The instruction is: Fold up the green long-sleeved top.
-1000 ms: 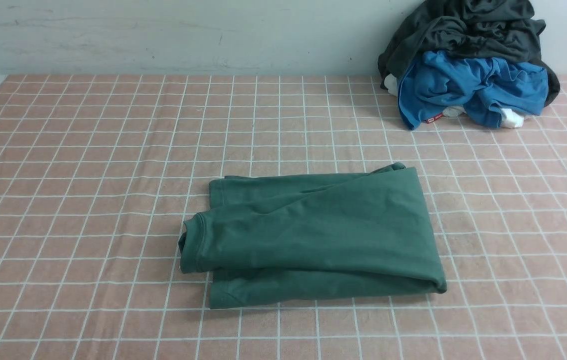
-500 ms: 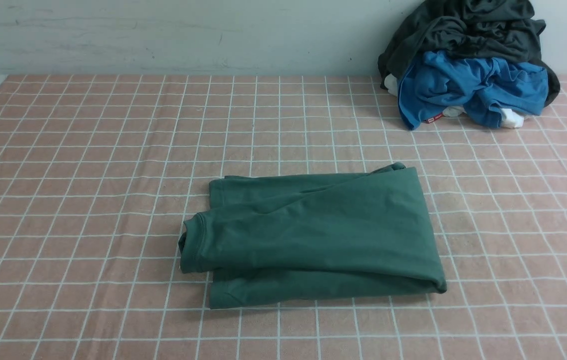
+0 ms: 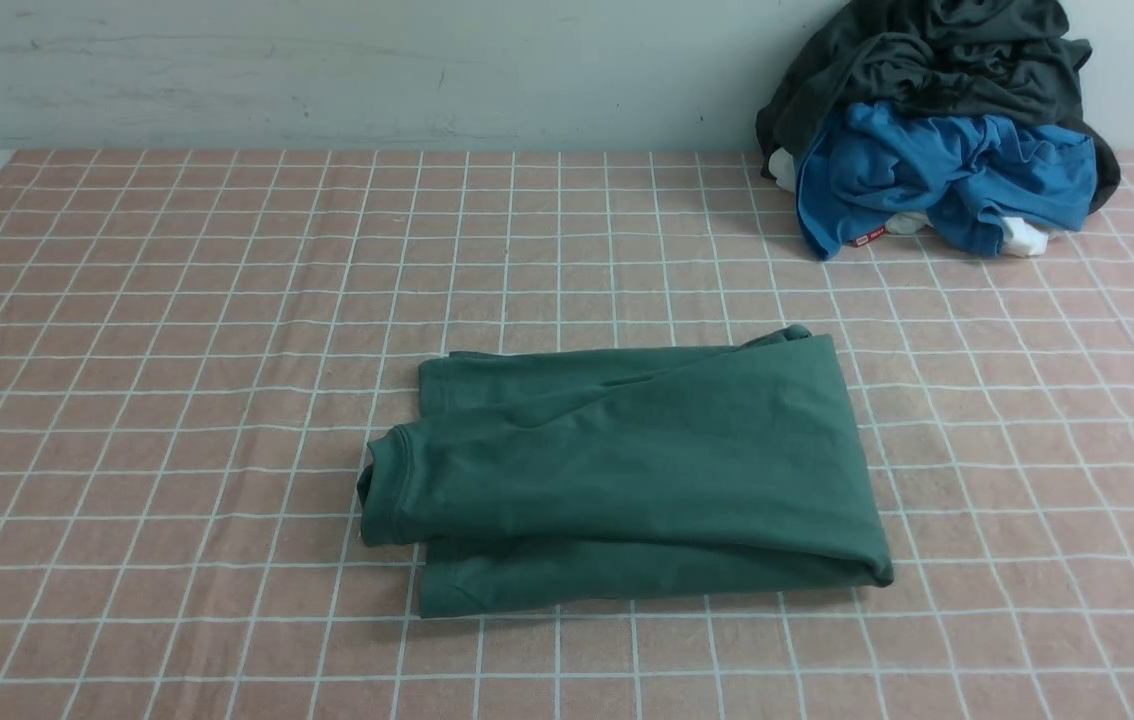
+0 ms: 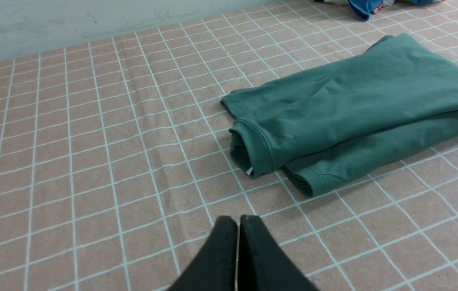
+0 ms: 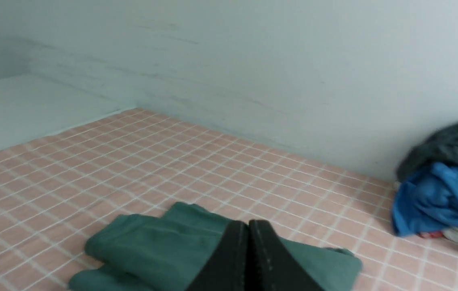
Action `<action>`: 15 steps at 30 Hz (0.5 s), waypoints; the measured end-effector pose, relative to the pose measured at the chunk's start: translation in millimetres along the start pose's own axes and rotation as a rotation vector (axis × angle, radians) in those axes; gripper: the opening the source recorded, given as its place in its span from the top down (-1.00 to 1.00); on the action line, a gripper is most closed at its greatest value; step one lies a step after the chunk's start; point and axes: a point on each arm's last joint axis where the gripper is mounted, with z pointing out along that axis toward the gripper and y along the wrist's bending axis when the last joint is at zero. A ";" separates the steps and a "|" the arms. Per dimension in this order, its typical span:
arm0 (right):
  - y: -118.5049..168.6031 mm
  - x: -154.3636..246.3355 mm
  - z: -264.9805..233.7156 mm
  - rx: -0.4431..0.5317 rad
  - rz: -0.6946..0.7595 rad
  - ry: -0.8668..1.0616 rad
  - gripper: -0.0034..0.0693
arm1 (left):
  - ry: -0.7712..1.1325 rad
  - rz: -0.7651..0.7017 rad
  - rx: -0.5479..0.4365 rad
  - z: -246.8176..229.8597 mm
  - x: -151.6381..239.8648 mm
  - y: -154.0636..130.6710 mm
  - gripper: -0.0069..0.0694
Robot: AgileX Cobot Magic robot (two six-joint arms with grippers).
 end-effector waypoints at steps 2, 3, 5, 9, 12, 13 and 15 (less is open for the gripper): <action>-6.8 20.7 -6.4 0.102 0.010 -0.007 0.94 | 0.000 0.000 0.000 0.0 0.0 0.0 0.83; -9.9 31.8 -10.6 0.157 0.011 -0.016 0.94 | 0.000 0.000 0.000 0.0 0.0 0.0 0.83; -14.6 50.9 -13.8 0.243 0.015 -0.003 0.94 | 0.000 0.000 0.000 0.0 0.0 0.0 0.83; -23.2 92.8 -18.2 0.405 0.045 0.042 0.94 | 0.001 0.000 0.000 0.0 0.1 0.0 0.83; -26.4 108.8 -18.2 0.457 0.099 0.089 0.94 | 0.001 0.000 0.000 0.0 0.1 0.0 0.83; -27.4 111.1 -18.6 0.476 0.119 0.095 0.94 | 0.001 0.000 0.000 0.0 0.1 0.0 0.83; -27.8 113.0 -19.1 0.486 0.137 0.111 0.94 | 0.002 0.000 0.000 0.1 0.3 0.0 0.83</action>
